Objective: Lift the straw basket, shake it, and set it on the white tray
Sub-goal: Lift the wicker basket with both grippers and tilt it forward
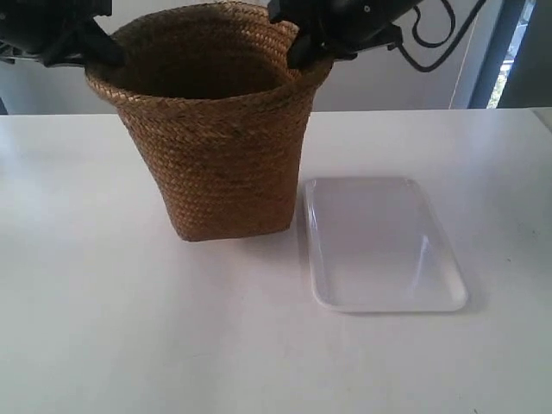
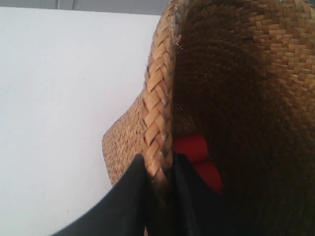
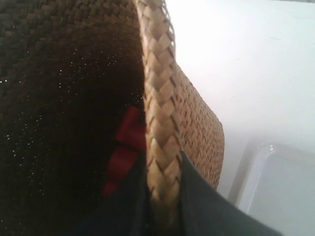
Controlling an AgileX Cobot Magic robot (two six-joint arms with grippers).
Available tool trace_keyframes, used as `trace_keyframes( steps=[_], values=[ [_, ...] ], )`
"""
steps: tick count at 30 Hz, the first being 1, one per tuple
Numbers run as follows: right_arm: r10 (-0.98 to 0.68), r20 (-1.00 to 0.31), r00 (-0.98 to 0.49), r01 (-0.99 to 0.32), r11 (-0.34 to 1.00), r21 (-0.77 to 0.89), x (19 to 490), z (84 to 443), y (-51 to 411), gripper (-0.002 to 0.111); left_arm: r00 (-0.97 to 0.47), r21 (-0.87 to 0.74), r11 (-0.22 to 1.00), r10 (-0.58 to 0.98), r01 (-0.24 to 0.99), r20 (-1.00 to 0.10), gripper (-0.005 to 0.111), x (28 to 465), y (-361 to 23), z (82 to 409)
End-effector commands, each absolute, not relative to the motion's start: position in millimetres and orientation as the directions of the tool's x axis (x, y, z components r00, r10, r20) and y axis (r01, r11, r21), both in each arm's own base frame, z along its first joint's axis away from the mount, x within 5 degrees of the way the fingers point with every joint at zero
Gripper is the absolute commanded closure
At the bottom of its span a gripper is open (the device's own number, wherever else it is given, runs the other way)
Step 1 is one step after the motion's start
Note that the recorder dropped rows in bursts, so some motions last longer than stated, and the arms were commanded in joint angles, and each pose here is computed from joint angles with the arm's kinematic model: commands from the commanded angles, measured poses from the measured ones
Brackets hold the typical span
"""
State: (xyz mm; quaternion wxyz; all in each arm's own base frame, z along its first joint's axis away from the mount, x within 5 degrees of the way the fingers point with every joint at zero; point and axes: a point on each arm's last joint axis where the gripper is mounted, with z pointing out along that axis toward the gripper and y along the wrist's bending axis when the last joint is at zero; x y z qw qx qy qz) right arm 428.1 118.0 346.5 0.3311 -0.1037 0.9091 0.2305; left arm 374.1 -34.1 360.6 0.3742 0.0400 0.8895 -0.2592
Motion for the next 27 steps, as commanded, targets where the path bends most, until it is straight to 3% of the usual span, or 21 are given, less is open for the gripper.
trace_keyframes(
  steps=[1,15,20,27],
  values=[
    [-0.114,-0.634,-0.764,-0.403,0.853,0.332,402.8,360.5,130.7,0.108,-0.717,-0.439,0.847,-0.105,0.299,-0.689,0.107,342.1,-38.4,371.9],
    [-0.102,-0.595,-0.797,-0.333,0.896,0.293,335.0,340.7,114.8,0.108,-0.711,-0.408,0.845,-0.048,0.346,-0.702,0.107,291.5,-43.2,381.2],
    [-0.09,-0.66,-0.746,-0.35,0.896,0.273,321.0,333.0,123.0,0.108,-0.682,-0.388,0.856,-0.058,0.342,-0.729,0.107,274.2,-55.9,357.9],
    [-0.125,-0.719,-0.684,-0.384,0.899,0.21,301.7,322.3,118.0,0.108,-0.571,-0.309,0.876,-0.048,0.37,-0.819,0.107,250.9,-57.0,363.8]
  ],
)
